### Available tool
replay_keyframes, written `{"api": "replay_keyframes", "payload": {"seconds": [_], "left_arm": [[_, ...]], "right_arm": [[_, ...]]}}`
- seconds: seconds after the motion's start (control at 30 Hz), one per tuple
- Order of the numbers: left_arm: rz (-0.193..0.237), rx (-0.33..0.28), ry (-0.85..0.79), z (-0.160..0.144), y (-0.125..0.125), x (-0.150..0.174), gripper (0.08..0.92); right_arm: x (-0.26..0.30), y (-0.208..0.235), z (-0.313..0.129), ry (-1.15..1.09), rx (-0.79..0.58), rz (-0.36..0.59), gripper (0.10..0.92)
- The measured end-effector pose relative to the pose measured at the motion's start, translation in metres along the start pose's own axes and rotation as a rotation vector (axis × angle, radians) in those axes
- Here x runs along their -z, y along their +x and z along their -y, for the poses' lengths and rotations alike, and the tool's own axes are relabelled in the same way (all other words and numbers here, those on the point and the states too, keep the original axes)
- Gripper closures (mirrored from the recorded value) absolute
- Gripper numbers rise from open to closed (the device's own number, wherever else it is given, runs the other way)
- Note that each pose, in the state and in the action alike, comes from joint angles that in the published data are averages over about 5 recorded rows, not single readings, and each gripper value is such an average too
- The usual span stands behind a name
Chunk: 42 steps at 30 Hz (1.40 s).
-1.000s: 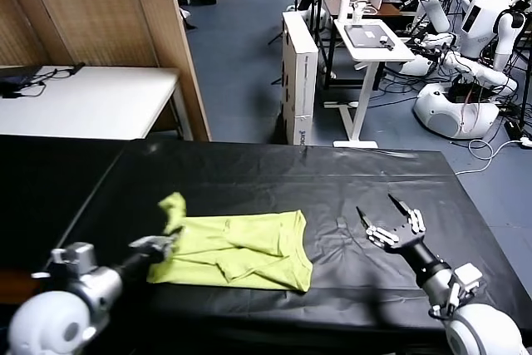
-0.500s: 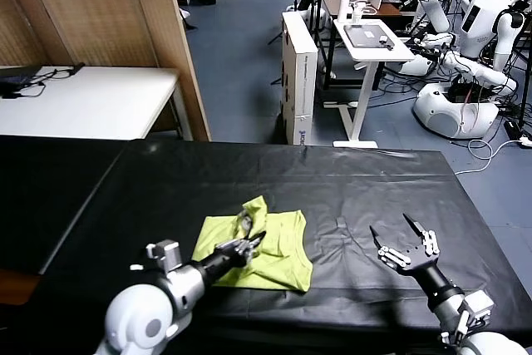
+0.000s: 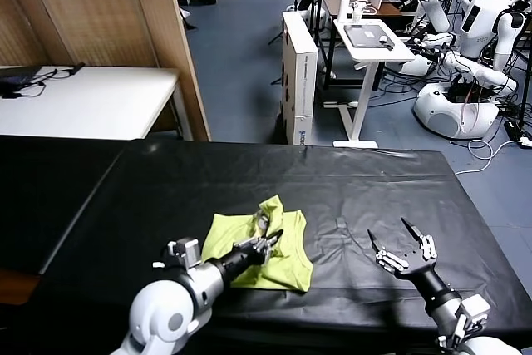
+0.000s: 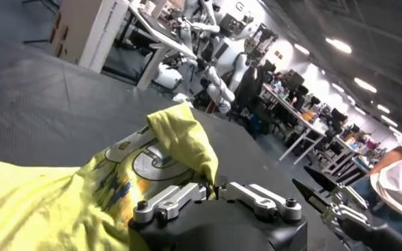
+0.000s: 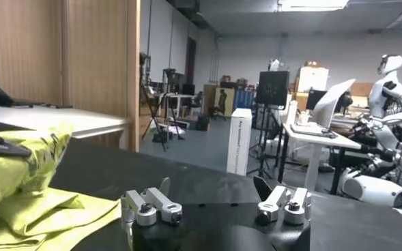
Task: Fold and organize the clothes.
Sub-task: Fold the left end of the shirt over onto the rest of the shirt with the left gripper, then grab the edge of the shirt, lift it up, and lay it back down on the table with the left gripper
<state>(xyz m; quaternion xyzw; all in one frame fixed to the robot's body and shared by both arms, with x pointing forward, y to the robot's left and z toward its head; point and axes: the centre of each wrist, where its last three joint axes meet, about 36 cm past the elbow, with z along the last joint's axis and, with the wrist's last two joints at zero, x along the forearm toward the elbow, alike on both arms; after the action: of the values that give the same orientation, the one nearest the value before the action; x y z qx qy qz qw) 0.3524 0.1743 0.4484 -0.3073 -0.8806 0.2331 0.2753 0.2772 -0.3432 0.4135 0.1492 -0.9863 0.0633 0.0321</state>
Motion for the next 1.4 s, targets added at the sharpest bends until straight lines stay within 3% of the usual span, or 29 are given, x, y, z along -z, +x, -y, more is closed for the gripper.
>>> {"api": "replay_keyframes", "payload": {"seconds": [0.07, 0.3, 0.4, 0.6, 0.87, 1.2, 1.3, 1.4], "left_arm": [[-0.001, -0.002, 0.006, 0.001, -0.003, -0.003, 0.659], [0.013, -0.018, 0.025, 0.009, -0.010, -0.005, 0.221], [0.028, -0.016, 0.028, 0.009, -0.009, -0.002, 0.116], [0.054, 0.021, 0.000, 0.001, 0.012, 0.007, 0.093], [0.066, 0.168, -0.080, -0.022, 0.053, 0.016, 0.092], [0.052, 0.297, -0.102, -0.027, 0.075, 0.001, 0.092], [0.047, 0.322, -0.099, -0.030, 0.080, -0.002, 0.092], [0.043, 0.341, -0.095, -0.032, 0.084, -0.004, 0.092]], "right_arm": [[-0.001, 0.000, -0.002, 0.002, 0.014, -0.005, 0.115], [-0.002, 0.001, -0.004, 0.016, 0.062, -0.027, 0.115], [0.000, -0.001, -0.006, 0.020, 0.086, -0.033, 0.115], [0.004, -0.011, -0.014, -0.019, 0.121, -0.081, 0.115], [0.001, -0.058, -0.028, -0.095, 0.207, -0.171, 0.115], [-0.012, -0.126, -0.034, -0.134, 0.342, -0.187, 0.123], [-0.017, -0.138, -0.033, -0.128, 0.354, -0.191, 0.191], [-0.020, -0.147, -0.031, -0.121, 0.363, -0.191, 0.349]]}}
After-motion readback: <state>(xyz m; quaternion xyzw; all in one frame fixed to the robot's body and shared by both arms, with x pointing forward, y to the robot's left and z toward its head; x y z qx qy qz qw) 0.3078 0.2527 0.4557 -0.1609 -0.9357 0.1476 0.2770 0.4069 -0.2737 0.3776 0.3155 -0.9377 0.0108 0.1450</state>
